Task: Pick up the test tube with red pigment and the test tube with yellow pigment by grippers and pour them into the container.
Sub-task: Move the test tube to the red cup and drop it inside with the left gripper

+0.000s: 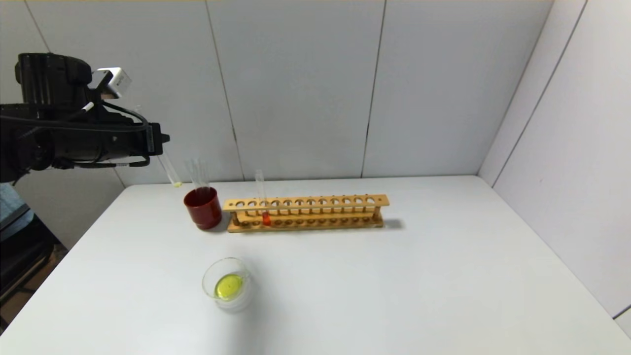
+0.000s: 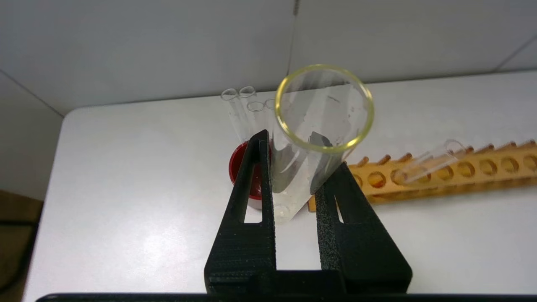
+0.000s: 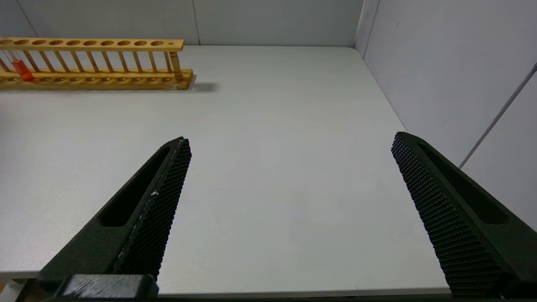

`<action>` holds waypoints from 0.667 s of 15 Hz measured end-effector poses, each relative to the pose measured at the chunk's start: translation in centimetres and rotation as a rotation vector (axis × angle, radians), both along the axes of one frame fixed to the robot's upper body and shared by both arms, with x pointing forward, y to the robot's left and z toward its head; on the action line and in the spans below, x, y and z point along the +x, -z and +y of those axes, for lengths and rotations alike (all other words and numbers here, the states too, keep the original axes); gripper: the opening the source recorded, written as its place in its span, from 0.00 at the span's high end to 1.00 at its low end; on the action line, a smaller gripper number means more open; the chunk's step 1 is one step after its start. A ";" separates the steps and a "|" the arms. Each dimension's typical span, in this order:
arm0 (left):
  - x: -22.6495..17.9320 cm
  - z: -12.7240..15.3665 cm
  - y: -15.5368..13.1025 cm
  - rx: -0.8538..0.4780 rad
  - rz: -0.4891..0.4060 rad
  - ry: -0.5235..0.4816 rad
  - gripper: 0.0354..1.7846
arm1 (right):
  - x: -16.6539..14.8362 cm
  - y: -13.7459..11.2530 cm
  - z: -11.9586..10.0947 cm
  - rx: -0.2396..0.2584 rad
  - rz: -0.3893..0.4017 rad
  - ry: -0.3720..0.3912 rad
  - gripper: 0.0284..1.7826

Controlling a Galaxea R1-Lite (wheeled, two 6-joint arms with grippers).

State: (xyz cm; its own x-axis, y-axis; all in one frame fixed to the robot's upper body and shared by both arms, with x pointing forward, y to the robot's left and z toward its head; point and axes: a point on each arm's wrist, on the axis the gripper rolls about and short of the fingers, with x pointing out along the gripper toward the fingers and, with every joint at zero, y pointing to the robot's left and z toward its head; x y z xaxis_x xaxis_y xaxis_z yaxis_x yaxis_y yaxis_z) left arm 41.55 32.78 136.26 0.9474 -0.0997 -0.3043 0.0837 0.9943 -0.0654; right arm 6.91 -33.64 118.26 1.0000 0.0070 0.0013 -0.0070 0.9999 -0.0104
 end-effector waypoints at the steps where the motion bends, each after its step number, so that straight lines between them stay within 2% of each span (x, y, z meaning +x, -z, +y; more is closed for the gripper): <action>1: 0.5 0.3 0.6 -0.024 -0.015 -0.012 0.84 | 0.0 0.0 0.0 0.000 0.000 0.000 0.02; 3: 1.4 0.6 1.7 -0.038 -0.039 -0.024 0.84 | 0.0 0.0 0.0 0.000 0.000 0.001 0.02; 10: 5.2 1.4 6.1 -0.080 -0.037 -0.065 0.84 | 0.0 0.0 0.0 0.000 0.000 0.000 0.02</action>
State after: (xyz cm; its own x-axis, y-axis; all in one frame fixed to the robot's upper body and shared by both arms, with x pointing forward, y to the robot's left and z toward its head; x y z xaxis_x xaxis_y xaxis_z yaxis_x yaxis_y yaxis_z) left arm 46.72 34.13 130.15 0.9630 -0.0600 -0.2629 0.0226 0.9895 -0.1430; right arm 6.91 -33.64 118.26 1.0000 0.0066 0.0013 -0.0066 0.9999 -0.0100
